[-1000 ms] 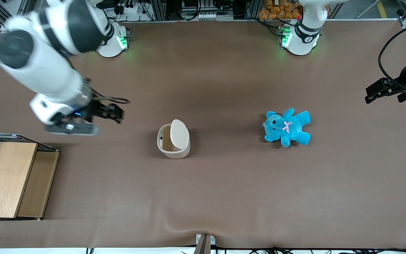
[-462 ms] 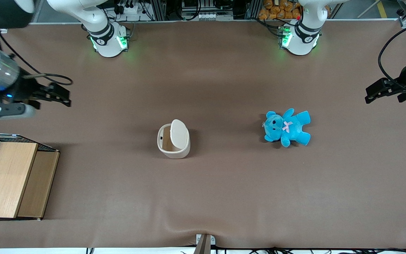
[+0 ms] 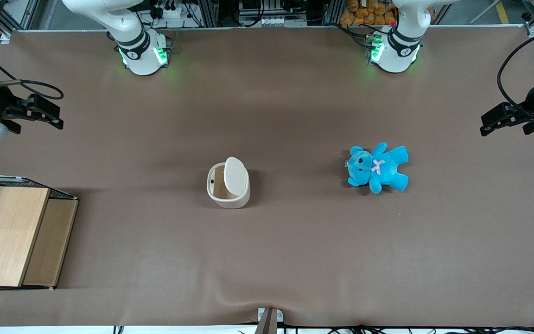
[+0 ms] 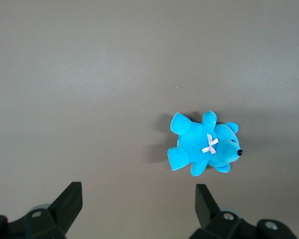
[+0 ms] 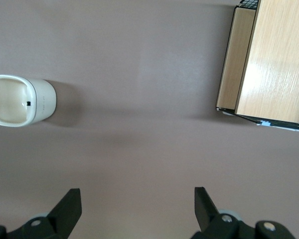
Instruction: Open trash can with right arm
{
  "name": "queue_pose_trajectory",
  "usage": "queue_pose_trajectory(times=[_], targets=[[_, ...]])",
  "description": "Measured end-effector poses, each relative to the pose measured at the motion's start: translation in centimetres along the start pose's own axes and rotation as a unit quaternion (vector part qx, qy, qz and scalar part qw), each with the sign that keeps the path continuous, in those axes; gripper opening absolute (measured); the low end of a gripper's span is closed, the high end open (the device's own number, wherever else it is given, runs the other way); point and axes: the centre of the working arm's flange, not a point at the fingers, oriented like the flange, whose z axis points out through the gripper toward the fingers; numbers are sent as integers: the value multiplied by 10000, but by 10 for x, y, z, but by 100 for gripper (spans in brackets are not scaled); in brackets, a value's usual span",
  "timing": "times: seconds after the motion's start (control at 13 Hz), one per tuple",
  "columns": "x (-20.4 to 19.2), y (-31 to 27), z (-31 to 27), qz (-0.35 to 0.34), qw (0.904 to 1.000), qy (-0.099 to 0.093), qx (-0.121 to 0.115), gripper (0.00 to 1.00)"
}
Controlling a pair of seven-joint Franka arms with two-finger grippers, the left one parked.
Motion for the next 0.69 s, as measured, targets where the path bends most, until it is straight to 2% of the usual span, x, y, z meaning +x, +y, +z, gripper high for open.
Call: queue_pose_trajectory(times=[0.69], targets=[[-13,37,-9,130,9999,-14,32,100]])
